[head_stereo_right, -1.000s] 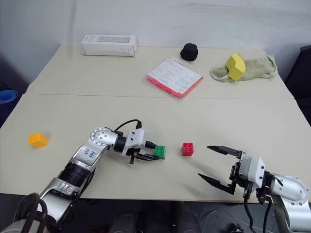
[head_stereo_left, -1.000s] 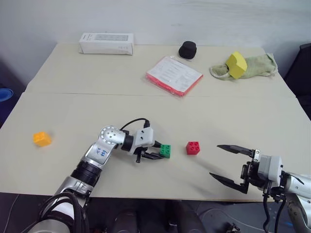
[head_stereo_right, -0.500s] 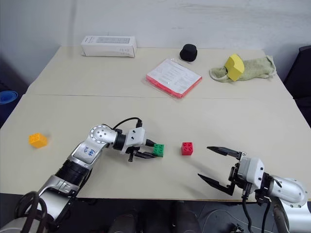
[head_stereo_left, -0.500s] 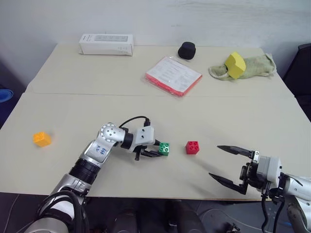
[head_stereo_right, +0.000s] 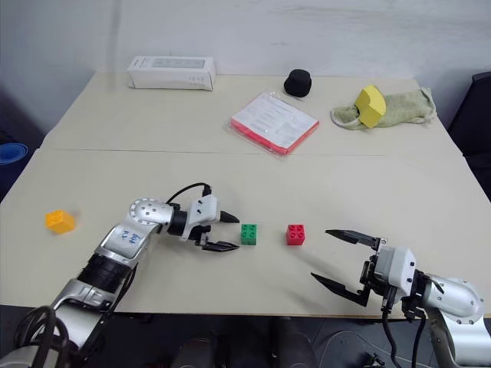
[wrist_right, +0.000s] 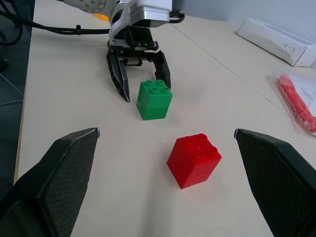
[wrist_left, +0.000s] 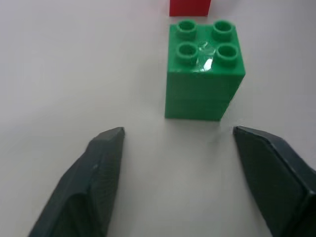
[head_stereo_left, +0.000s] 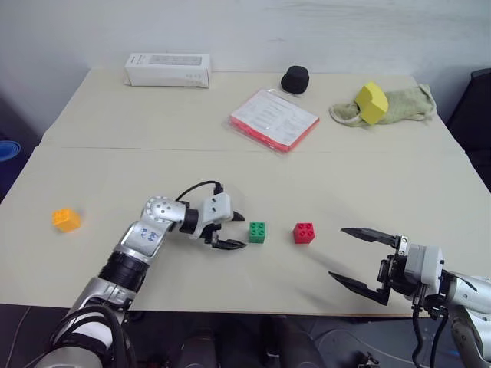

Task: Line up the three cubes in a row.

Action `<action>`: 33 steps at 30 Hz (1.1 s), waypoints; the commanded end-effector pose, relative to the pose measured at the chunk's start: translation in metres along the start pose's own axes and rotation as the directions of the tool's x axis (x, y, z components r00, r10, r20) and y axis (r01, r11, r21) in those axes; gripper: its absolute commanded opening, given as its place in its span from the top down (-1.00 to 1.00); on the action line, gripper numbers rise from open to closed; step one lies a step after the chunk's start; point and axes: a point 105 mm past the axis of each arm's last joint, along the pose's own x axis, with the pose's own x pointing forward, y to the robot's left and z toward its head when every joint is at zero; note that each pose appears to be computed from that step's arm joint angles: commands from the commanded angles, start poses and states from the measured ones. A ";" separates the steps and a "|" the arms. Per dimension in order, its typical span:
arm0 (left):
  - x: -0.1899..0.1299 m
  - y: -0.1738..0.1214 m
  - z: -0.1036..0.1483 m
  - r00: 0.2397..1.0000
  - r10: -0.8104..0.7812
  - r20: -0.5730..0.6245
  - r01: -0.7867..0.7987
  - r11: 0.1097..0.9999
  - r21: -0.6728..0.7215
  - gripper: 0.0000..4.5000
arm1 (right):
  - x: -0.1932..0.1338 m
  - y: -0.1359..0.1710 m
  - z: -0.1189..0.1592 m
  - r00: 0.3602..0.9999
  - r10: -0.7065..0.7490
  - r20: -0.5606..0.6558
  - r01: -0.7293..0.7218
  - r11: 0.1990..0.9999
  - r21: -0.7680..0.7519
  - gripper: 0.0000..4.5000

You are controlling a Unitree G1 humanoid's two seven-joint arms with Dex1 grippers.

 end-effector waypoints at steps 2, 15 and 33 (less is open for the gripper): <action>-0.048 -0.013 -0.002 0.995 0.084 0.045 -0.084 0.996 0.006 -0.70 | 0.003 -0.005 0.005 0.999 0.024 0.039 -0.024 1.000 -0.015 -1.00; -0.244 -0.083 -0.094 0.271 0.962 -0.042 -0.899 0.238 -0.367 -0.99 | 0.056 -0.011 0.045 0.961 0.103 0.255 -0.103 0.995 -0.013 -1.00; -0.266 -0.074 -0.122 -0.203 0.952 -0.230 -0.831 -0.292 -0.474 -0.99 | 0.072 -0.015 0.041 0.951 0.153 0.270 -0.148 0.988 -0.038 -1.00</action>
